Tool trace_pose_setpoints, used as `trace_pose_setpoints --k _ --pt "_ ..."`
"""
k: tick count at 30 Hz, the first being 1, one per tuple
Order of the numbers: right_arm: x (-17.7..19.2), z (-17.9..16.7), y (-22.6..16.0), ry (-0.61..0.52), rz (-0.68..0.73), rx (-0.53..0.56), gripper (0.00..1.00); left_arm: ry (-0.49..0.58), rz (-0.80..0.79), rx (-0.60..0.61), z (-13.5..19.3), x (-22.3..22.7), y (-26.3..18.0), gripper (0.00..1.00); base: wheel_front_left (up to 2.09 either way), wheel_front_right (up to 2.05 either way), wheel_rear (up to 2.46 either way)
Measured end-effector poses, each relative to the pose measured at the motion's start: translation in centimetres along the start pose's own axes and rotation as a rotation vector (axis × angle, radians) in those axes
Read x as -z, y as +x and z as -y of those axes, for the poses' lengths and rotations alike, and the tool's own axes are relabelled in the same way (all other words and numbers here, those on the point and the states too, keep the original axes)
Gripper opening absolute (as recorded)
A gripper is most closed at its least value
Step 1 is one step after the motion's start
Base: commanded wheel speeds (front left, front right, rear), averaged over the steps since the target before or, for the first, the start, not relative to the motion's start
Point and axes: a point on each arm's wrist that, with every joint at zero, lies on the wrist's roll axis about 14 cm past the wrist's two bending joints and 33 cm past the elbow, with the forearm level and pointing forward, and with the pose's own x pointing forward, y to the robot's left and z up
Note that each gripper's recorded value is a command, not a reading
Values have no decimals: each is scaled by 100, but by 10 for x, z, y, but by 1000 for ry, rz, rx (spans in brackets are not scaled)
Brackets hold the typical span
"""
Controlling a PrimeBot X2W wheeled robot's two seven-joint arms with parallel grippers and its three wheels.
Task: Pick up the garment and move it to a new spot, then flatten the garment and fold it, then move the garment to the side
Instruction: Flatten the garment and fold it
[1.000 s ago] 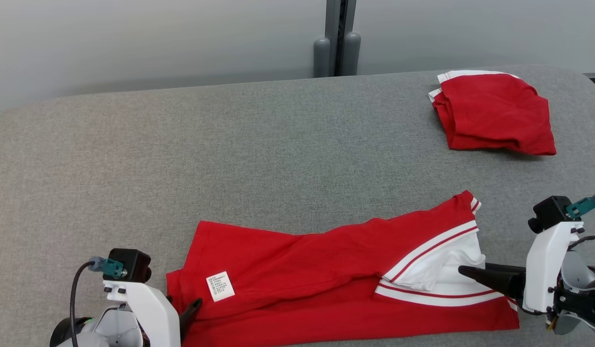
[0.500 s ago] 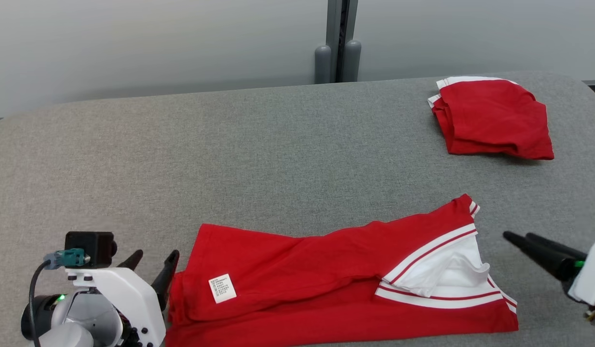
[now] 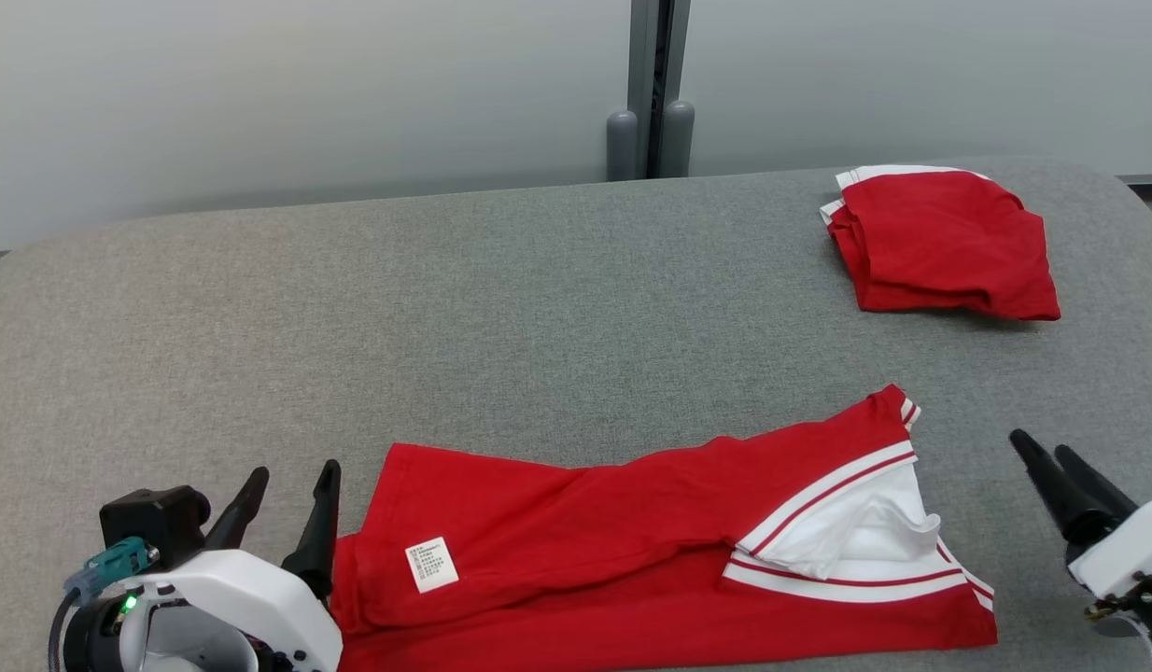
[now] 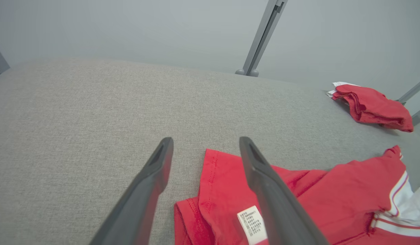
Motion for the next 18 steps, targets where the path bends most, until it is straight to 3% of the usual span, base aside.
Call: trace_pose_setpoints --k 5,18 --pt "24 -13 17 23 -34 -7 100 26 60 -28 -6 -3 -1 100 0 0 0" --pt "90 -23 30 42 -279 13 100 28 145 -64 -14 -4 -4 100 0 0 0"
